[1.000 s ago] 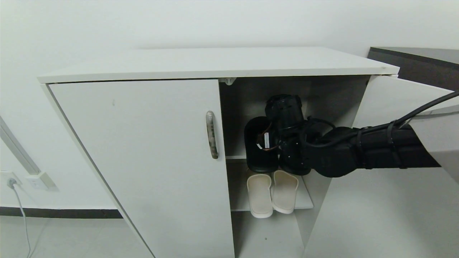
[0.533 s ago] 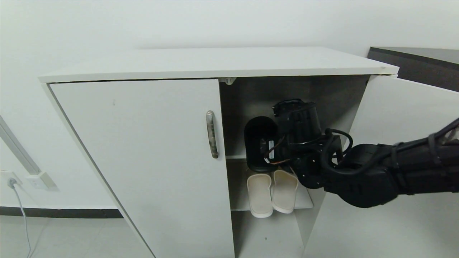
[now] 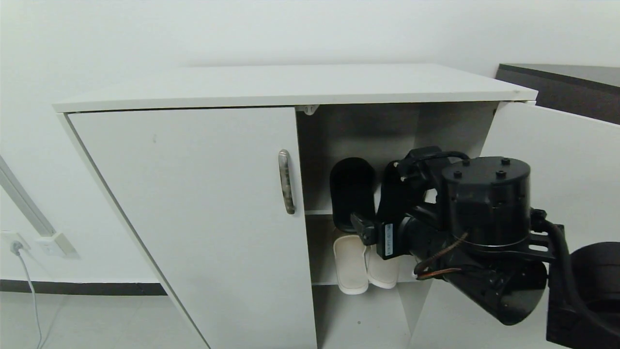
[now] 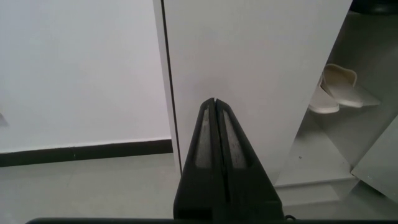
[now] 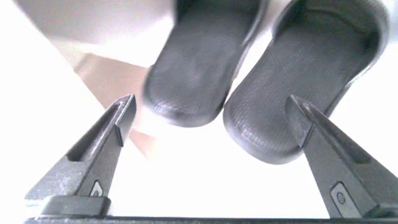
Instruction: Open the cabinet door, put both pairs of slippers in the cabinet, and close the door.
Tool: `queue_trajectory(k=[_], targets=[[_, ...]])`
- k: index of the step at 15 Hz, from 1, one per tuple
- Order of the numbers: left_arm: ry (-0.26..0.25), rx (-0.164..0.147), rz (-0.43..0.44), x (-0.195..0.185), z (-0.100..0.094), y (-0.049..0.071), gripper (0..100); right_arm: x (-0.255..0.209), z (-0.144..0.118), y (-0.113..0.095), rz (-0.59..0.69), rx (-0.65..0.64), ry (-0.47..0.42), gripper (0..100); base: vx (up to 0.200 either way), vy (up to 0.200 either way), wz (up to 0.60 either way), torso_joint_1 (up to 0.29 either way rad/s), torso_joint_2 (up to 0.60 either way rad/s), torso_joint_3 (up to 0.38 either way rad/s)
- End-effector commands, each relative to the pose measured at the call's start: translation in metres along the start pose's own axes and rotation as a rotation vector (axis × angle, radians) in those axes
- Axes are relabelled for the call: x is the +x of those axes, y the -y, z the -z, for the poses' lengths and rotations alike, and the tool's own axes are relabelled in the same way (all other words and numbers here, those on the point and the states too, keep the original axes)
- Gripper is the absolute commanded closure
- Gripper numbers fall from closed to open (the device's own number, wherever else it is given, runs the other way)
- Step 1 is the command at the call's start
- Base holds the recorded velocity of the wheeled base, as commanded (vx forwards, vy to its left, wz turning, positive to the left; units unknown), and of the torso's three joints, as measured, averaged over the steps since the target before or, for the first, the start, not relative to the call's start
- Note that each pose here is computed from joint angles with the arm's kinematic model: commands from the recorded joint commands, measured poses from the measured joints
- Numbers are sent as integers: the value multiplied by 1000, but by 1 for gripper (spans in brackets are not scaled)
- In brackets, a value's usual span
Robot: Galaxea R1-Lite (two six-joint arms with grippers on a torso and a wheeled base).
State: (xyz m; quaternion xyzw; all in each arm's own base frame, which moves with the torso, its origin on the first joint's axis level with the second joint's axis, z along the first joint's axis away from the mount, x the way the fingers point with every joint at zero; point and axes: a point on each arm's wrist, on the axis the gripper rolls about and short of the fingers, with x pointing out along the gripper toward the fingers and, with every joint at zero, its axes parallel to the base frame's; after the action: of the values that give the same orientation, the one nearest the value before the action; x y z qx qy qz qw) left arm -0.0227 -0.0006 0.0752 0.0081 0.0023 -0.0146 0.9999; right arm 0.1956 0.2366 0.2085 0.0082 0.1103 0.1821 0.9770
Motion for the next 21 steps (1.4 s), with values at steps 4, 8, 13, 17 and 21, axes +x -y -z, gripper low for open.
queue_trajectory(k=[4,8,13,17,21], targets=[[0,1,0,0,0,0,100,-11,1,3,-23,-25,42,100,0,0,0,0,0,0],[0,-1,0,0,0,0,100,-10,6,0,-34,-37,26,100,0,0,0,0,0,0],[0,-1,0,0,0,0,100,-7,10,-1,-32,-45,14,100,0,0,0,0,0,0],[0,-1,0,0,0,0,100,-7,11,-1,-31,-46,13,100,-200,0,0,8,0,0],[0,-1,0,0,0,0,100,-5,13,-2,-29,-49,6,100,-200,0,0,-1,1,4]])
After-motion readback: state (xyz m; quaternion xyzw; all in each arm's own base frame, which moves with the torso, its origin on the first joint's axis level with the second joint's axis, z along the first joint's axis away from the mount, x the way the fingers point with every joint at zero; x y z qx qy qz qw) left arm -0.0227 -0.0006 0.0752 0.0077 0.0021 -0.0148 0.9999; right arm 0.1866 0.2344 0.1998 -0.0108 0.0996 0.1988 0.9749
